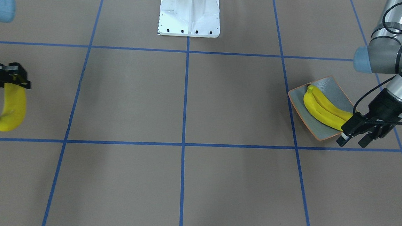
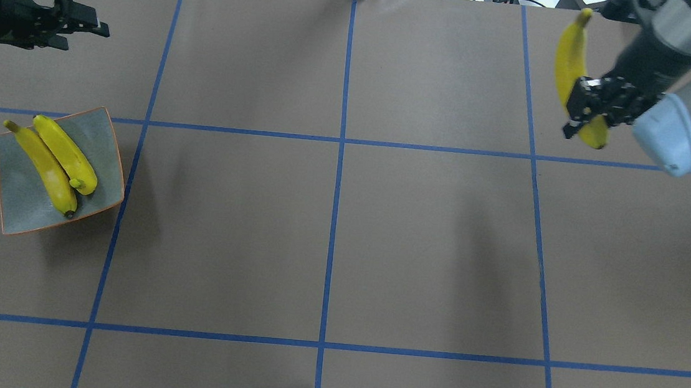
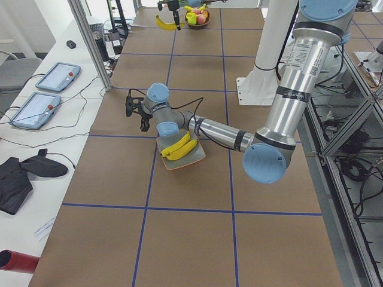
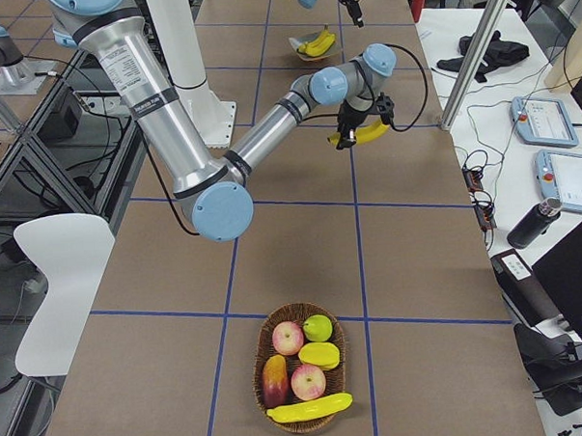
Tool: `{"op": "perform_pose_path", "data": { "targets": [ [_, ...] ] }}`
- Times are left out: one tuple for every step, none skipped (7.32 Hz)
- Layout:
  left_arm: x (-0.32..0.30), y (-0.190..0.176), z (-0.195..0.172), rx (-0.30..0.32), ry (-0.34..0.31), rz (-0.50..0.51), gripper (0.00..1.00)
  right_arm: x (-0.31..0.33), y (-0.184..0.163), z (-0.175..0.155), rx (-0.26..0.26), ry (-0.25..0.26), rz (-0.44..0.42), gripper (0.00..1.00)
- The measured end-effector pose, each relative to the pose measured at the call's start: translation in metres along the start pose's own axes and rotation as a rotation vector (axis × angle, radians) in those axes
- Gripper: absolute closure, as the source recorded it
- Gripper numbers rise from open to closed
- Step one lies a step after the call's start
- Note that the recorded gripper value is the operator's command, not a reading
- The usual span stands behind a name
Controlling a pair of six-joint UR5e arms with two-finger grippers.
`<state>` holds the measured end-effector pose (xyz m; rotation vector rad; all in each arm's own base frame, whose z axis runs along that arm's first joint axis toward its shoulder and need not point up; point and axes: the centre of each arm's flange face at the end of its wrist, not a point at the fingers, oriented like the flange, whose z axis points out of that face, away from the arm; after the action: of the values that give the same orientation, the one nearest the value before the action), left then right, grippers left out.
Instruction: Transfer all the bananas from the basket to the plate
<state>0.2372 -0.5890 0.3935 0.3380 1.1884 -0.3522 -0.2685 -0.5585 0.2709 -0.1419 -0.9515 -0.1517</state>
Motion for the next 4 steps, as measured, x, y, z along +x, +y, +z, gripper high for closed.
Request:
{"op": "perform_pose_path", "data": {
  "targets": [
    [0.036,0.010,0.010,-0.019,0.055,-0.041,0.00,-0.057,0.002,0.015,0.008,-0.045,0.019,1.00],
    [0.064,0.024,0.015,-0.036,0.123,-0.087,0.00,-0.105,0.007,0.031,0.008,-0.088,0.030,1.00],
    [0.082,0.039,0.017,-0.048,0.199,-0.129,0.00,-0.142,0.016,0.043,-0.005,-0.117,0.028,1.00],
    [0.097,0.058,0.019,-0.057,0.282,-0.166,0.00,-0.170,0.026,0.052,-0.021,-0.136,0.018,1.00]
  ]
}}
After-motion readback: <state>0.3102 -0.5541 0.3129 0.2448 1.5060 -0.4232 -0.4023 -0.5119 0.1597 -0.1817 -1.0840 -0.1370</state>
